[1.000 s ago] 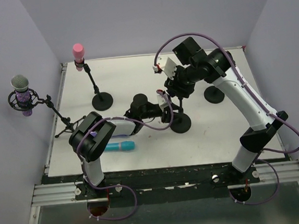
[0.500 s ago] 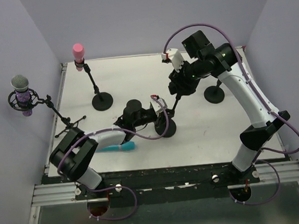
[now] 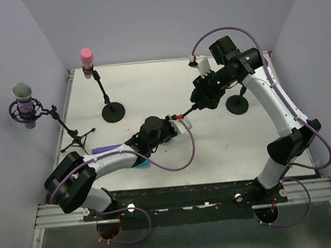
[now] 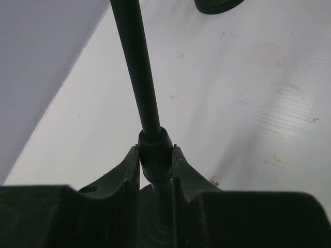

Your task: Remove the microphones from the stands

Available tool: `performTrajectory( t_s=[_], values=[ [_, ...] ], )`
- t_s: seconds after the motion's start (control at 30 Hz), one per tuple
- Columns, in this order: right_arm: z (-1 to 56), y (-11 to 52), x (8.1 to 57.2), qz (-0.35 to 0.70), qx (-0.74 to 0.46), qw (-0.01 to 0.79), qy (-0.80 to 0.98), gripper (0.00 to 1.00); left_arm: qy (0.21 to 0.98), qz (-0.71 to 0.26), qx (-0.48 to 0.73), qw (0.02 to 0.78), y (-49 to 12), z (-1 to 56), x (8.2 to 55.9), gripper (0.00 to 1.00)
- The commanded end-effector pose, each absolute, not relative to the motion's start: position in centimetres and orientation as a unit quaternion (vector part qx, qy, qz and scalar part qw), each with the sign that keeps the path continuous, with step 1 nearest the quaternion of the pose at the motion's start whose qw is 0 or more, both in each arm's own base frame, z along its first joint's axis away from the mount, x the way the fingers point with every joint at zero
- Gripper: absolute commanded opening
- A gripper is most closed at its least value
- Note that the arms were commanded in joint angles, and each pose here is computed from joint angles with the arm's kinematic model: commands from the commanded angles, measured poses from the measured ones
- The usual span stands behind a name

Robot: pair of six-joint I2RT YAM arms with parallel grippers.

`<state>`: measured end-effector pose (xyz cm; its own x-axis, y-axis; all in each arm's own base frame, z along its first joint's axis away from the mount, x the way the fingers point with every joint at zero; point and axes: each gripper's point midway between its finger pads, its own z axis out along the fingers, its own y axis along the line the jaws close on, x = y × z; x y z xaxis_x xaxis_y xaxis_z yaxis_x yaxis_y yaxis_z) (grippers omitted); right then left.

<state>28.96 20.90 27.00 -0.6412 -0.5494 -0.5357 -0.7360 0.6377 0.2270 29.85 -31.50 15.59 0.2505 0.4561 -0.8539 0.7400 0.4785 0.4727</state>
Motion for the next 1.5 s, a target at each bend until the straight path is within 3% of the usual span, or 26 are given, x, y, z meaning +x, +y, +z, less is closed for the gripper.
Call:
performTrajectory(
  t_s=[0.0,0.03,0.13,0.27,0.53,0.73,0.8,1.0,1.07,1.1,1.13,1.23,1.3,1.37,1.47],
  values=[
    [28.2,21.5,28.8,0.238,-0.413,0.245,0.844,0.01,0.578,-0.159,0.564,0.568,-30.9,16.7,28.6,0.44],
    [28.5,21.4,28.4,0.239,-0.432,0.255,0.831,0.01,0.586,-0.204,0.559,0.550,-30.8,17.2,28.1,0.58],
    [28.6,21.4,27.0,0.246,-0.496,0.292,0.780,0.01,0.590,-0.313,0.567,0.483,-29.7,17.9,26.3,0.72],
    [28.4,21.5,25.5,0.247,-0.571,0.354,0.698,0.01,0.533,-0.412,0.611,0.416,-28.9,18.4,23.6,0.72],
    [28.4,22.0,24.7,0.232,-0.610,0.381,0.655,0.01,0.514,-0.432,0.639,0.376,-30.2,17.5,24.0,0.72],
    [28.3,22.0,24.8,0.226,-0.612,0.382,0.654,0.01,0.506,-0.467,0.647,0.328,-31.7,16.6,21.7,0.66],
    [28.2,22.1,24.9,0.226,-0.611,0.382,0.655,0.01,0.505,-0.468,0.648,0.327,-32.3,16.3,21.4,0.62],
    [28.4,22.1,25.2,0.226,-0.596,0.387,0.667,0.01,0.529,-0.467,0.624,0.336,-33.0,16.2,22.0,0.20],
    [28.8,22.3,25.5,0.232,-0.567,0.394,0.684,0.01,0.538,-0.444,0.623,0.354,-32.8,16.5,22.7,0.03],
    [29.0,22.4,25.7,0.239,-0.543,0.396,0.701,0.01,0.553,-0.416,0.615,0.378,-32.6,16.9,23.7,0.00],
    [29.2,22.5,26.2,0.244,-0.509,0.397,0.723,0.01,0.573,-0.378,0.597,0.413,-32.4,17.2,25.0,0.00],
    [28.8,22.3,27.2,0.253,-0.406,0.377,0.793,0.01,0.602,-0.187,0.458,0.627,-29.5,21.3,31.7,0.00],
    [27.4,22.3,26.9,0.270,-0.358,0.336,0.829,0.01,0.603,-0.070,0.362,0.707,-26.7,22.8,33.8,0.00],
    [25.9,22.7,25.7,0.299,-0.338,0.289,0.844,0.01,0.619,-0.044,0.382,0.685,-27.6,21.3,33.6,0.00],
    [24.6,22.8,24.9,0.309,-0.342,0.269,0.846,0.01,0.662,-0.087,0.392,0.633,-29.1,19.2,33.1,0.00]
  ],
)
